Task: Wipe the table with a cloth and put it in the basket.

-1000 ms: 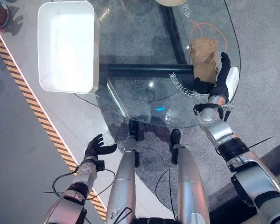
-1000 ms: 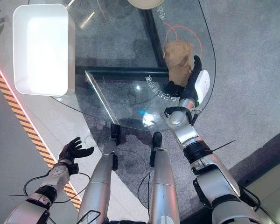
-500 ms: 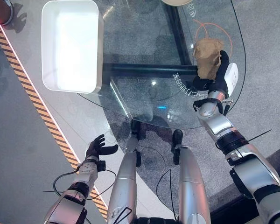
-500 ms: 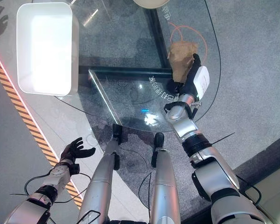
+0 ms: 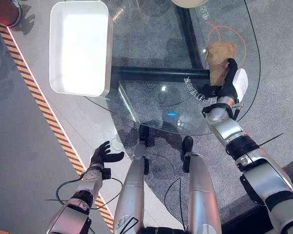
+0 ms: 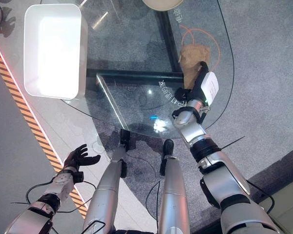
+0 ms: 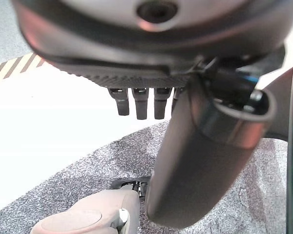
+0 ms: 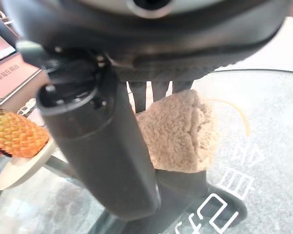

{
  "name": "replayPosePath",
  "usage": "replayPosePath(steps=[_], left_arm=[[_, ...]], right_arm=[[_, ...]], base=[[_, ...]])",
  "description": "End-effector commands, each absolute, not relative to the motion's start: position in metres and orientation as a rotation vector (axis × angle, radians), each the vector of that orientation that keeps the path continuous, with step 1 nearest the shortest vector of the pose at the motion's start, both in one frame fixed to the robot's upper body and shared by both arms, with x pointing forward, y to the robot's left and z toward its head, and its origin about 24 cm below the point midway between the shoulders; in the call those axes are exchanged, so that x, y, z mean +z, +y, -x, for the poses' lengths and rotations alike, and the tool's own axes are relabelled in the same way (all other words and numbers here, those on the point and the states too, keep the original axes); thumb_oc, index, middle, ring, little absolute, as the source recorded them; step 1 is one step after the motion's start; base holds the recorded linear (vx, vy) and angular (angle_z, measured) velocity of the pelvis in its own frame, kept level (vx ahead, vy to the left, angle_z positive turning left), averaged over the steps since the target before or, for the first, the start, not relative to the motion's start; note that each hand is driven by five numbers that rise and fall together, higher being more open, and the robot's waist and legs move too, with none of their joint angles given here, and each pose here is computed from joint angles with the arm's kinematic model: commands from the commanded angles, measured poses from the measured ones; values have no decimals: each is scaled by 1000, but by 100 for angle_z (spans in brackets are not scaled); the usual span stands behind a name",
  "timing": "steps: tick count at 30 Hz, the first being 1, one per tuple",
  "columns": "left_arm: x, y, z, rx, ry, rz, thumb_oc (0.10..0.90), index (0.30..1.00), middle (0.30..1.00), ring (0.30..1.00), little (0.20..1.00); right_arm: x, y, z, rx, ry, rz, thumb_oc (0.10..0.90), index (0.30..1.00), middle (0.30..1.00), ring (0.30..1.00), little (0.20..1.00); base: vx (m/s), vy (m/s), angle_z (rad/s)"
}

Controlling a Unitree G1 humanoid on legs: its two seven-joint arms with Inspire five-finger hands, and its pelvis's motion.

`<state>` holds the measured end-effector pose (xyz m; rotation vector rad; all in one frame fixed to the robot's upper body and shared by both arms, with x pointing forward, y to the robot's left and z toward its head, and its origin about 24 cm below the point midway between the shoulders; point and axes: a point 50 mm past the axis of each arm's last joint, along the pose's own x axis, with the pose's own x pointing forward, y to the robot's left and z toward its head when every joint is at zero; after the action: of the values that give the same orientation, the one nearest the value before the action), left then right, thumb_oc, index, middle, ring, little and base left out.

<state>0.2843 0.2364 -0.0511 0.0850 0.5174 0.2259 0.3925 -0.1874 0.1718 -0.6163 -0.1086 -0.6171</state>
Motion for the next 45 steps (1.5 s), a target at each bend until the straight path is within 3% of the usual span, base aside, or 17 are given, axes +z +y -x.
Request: replayPosePath(steps=[1,20,23,45], left_arm=[[-60,230,-278,214,550,-107,800,900,900,900,900],[-60,225,-280,203,553,-108,800,900,900,900,900],[-60,224,-281,198,554,-108,800,900,900,900,900],[-62,224,-279,188,563,-114,800,900,900,900,900]], right_arm=[[206,-189,-396,-685,-220,648,800,900,900,900,900],[188,-202,-401,-710,-96,560,800,900,900,900,900],[187,-202,-402,-699,-93,585,100,300,300,300,200],[205,-206,-404,-724,-157,658,100,300,300,300,200]], base=[[0,0,0],[0,0,0],[0,0,0],[0,0,0]])
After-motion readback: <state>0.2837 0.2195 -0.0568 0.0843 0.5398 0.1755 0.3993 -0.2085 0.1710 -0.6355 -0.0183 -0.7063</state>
